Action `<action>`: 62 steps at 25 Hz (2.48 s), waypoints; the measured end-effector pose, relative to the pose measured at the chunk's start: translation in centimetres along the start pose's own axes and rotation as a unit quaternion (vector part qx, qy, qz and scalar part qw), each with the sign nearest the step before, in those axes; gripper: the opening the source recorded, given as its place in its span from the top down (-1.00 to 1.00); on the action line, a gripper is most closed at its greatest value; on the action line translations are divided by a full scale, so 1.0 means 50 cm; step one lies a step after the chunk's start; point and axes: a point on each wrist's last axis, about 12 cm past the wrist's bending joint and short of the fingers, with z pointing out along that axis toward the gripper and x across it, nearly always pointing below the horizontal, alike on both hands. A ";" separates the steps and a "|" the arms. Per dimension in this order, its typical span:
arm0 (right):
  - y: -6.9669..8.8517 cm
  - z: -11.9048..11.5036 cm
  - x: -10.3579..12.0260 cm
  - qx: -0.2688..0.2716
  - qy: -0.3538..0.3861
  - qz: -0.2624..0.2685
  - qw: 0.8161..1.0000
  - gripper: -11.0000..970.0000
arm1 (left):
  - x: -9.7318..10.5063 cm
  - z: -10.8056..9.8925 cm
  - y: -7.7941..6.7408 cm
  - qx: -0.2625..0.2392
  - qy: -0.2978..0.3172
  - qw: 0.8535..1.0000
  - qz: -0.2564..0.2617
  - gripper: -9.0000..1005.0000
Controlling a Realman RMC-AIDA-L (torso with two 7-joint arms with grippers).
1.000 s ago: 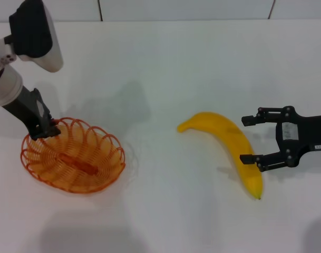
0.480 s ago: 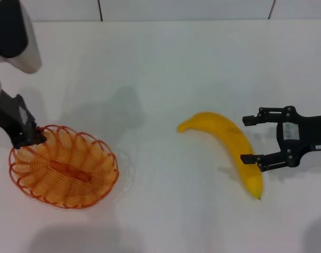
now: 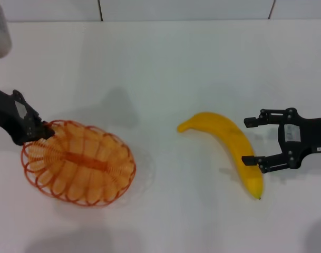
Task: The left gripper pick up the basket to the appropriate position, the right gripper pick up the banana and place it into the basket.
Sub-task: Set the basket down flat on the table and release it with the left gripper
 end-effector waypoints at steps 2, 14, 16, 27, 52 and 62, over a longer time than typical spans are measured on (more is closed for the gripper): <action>0.000 0.000 0.000 0.000 -0.001 0.000 1.000 -0.70 | 0.002 -0.004 0.001 0.001 -0.014 1.000 -0.014 0.83; -0.004 0.003 -0.006 0.000 -0.004 -0.004 1.000 -0.69 | -0.063 0.040 -0.003 0.066 -0.040 0.991 -0.105 0.84; -0.005 0.004 -0.007 0.000 -0.004 -0.004 1.000 -0.69 | -0.067 0.049 0.000 0.068 -0.041 0.989 -0.125 0.84; -0.009 0.009 -0.016 -0.004 -0.009 -0.009 1.000 -0.68 | -0.111 0.081 0.004 0.073 -0.020 0.990 -0.121 0.84; -0.012 0.017 -0.022 -0.007 -0.010 -0.012 1.000 -0.66 | -0.132 0.136 0.000 0.079 -0.004 0.987 -0.143 0.84; -0.013 0.017 -0.023 -0.007 -0.012 -0.013 1.000 -0.66 | -0.139 0.140 0.000 0.079 0.001 0.987 -0.138 0.84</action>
